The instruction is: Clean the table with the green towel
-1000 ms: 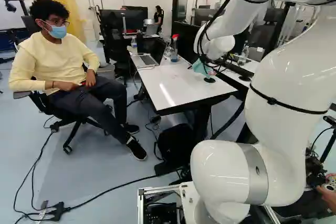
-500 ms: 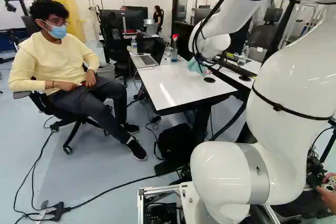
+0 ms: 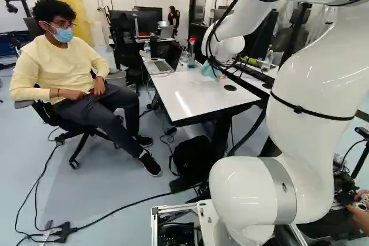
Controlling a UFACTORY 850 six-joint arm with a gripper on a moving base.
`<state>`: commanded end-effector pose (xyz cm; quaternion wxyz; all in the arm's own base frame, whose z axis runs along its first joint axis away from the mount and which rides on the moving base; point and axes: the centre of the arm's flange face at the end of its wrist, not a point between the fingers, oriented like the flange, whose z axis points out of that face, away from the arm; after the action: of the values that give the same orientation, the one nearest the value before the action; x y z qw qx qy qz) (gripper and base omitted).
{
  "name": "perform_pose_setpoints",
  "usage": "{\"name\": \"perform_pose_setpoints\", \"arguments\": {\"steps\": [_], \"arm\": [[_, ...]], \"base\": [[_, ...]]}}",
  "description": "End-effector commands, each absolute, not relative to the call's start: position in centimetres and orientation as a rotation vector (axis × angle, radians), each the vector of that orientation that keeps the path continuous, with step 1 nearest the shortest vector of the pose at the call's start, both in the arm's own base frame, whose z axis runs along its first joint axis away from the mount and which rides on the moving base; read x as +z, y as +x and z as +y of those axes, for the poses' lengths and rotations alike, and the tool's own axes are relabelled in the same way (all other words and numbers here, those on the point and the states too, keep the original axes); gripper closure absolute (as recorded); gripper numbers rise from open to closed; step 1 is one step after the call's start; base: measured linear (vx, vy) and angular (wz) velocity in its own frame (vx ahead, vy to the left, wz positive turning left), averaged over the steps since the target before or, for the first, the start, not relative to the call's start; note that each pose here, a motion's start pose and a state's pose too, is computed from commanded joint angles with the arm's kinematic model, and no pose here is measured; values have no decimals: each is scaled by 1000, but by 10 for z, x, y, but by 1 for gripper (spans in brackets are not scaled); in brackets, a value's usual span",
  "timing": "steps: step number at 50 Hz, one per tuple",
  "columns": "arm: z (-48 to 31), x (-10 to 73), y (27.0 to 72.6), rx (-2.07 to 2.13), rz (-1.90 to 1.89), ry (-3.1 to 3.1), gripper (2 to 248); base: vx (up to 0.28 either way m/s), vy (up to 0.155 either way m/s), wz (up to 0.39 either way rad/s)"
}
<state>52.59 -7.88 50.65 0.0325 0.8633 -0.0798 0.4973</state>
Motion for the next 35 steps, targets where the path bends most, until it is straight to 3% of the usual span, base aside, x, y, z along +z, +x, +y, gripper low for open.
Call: {"name": "perform_pose_setpoints", "arguments": {"steps": [35], "arm": [[-75, 477, 570, 1500, -224, 2687, 213]], "base": [[0, 0, 0]]}}
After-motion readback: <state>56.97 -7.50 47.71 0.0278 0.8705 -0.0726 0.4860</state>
